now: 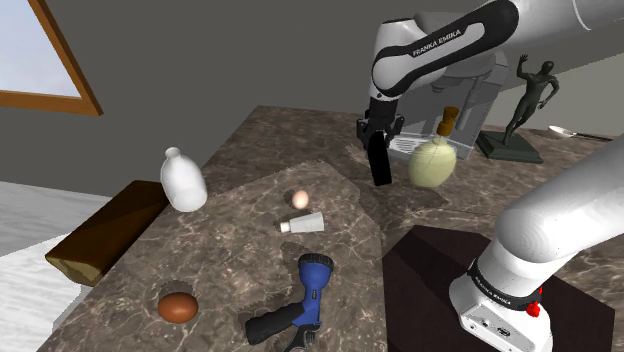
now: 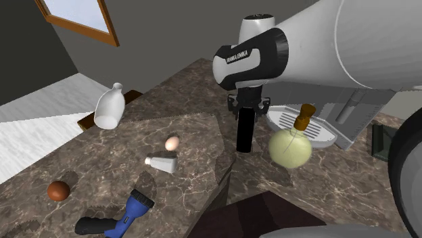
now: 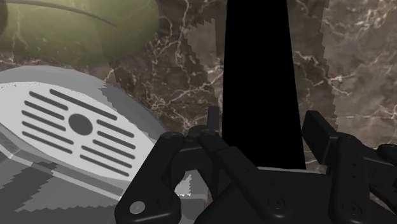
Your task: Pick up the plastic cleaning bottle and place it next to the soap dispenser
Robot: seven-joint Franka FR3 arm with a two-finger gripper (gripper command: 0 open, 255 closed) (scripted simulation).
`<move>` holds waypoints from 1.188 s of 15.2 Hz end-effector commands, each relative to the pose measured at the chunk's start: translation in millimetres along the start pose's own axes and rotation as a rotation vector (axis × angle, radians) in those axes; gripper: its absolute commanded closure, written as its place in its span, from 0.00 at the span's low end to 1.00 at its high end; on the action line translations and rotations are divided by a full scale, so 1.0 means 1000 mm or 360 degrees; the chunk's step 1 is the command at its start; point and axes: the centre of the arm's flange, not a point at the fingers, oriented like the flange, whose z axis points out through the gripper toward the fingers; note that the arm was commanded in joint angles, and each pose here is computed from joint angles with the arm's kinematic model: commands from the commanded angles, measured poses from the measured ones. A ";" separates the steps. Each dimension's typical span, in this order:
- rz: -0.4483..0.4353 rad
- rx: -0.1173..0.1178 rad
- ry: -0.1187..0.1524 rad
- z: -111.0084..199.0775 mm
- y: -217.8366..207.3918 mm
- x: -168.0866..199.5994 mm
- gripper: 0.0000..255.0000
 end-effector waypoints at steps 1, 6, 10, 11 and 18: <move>-0.0003 -0.0006 -0.0021 0.017 0.000 -0.003 1.00; -0.0003 -0.0006 -0.0021 0.043 -0.002 -0.003 1.00; -0.0003 -0.0006 -0.0021 0.064 -0.003 -0.004 1.00; -0.0003 -0.0006 -0.0021 0.072 -0.003 -0.004 1.00; -0.0003 -0.0006 -0.0021 0.072 -0.003 -0.004 1.00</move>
